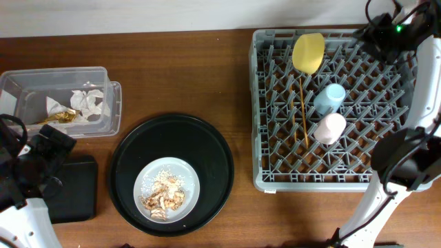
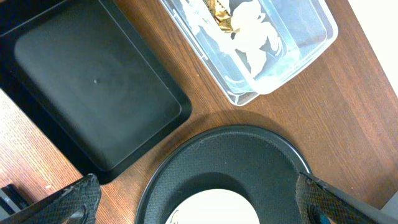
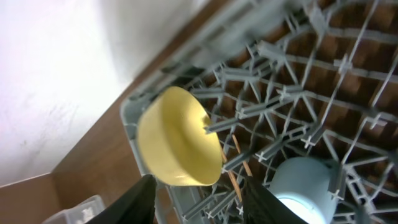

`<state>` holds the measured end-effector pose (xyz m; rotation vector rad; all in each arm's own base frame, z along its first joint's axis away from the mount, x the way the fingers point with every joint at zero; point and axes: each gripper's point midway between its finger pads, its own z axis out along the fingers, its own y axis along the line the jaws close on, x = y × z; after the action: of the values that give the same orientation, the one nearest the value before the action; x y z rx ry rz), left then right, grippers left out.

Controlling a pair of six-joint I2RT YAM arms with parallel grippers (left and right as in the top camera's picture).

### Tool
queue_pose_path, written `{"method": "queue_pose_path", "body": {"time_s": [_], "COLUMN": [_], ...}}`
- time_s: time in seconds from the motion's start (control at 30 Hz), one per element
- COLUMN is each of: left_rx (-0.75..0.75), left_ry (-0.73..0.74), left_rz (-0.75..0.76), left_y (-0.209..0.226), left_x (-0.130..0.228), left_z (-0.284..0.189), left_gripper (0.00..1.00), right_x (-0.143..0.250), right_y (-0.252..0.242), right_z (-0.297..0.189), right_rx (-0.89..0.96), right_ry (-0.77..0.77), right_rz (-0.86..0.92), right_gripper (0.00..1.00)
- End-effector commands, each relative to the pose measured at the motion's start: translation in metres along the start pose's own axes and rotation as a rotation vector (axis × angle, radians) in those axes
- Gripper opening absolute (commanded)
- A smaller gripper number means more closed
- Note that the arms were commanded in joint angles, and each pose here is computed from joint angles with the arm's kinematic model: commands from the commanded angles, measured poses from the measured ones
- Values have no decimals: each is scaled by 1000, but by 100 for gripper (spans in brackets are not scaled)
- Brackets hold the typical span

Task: Sort waste into correct bins and load items into the dishwasher rack
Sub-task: 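Lift the yellow bowl with the right gripper, set it upside down in rack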

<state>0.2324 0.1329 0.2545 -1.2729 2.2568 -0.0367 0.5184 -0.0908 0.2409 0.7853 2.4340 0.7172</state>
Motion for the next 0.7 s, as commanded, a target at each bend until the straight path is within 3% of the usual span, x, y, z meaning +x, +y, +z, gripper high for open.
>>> {"method": "queue_pose_path", "body": {"time_s": [0.0,0.13,0.27,0.37,0.47,0.67], "left_rx": [-6,-6,-7,-6,-6,-6], "left_ry": [-9,-9,-9,-10,-9,-9], "left_rz": [-13,-13,-13,-13,-13,-13], "left_y": [2,2,2,2,2,2], "left_x": [-2,-2,-2,-2,-2,-2], "left_z": [-1,-1,-1,-1,-1,-1], "left_gripper": [99,99,99,99,99,99], "right_x": [11,58,87,78,53,36], "right_y": [39,84,94,64,18,-25], "right_z": [-7,44,85,101,86,61], "right_rx": [11,47,123,255,487,602], "right_ry": [-36,43,88,74,-8,-19], "right_rz": [-180,-391,-464,-444,-380,-286], "right_gripper": [36,4,4,4,4,4]}}
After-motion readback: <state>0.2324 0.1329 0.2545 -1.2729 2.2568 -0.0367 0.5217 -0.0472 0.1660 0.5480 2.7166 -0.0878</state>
